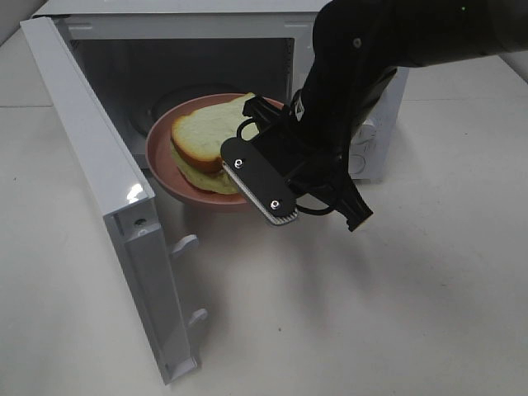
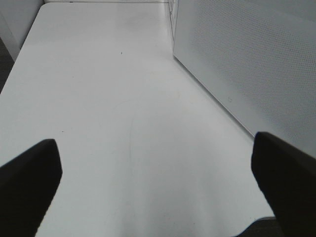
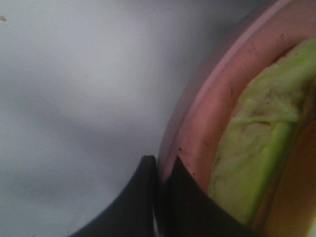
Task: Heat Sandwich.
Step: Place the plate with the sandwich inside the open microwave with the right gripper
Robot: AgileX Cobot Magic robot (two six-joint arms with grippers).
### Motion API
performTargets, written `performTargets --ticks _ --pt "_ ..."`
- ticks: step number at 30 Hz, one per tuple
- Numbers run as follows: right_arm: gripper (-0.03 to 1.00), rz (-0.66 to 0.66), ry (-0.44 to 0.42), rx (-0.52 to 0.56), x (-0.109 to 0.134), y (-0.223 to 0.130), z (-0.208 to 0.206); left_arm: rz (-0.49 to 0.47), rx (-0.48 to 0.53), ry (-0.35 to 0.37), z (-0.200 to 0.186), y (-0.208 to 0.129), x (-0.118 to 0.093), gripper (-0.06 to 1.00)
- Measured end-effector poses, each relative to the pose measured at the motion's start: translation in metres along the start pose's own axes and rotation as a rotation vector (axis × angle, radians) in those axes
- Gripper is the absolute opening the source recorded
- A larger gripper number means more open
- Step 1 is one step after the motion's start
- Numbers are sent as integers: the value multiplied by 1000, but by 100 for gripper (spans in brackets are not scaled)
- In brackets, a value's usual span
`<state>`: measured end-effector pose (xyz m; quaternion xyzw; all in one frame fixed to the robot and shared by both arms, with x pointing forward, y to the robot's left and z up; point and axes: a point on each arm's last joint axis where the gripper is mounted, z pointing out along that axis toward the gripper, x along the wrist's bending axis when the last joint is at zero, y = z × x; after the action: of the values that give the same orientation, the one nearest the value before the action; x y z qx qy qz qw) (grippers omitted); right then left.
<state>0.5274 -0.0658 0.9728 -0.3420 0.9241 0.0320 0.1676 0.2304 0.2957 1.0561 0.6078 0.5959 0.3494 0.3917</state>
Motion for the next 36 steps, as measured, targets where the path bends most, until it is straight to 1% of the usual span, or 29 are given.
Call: performTargets --ticks 7,12,18,23,26,36 --pt "3 30 13 3 -20 -1 4 0 0 0 0 0 0 99" --pt "3 35 9 5 -28 -1 6 0 0 0 0 0 0 99" --pt "3 56 45 10 -39 -1 15 0 0 0 0 0 0 99" --pt "3 87 41 13 -53 -2 20 0 0 0 0 0 0 99" --pt "3 90 45 14 -56 -2 23 0 0 0 0 0 0 99" --pt "3 172 45 33 -80 -3 34 0 0 0 0 0 0 99"
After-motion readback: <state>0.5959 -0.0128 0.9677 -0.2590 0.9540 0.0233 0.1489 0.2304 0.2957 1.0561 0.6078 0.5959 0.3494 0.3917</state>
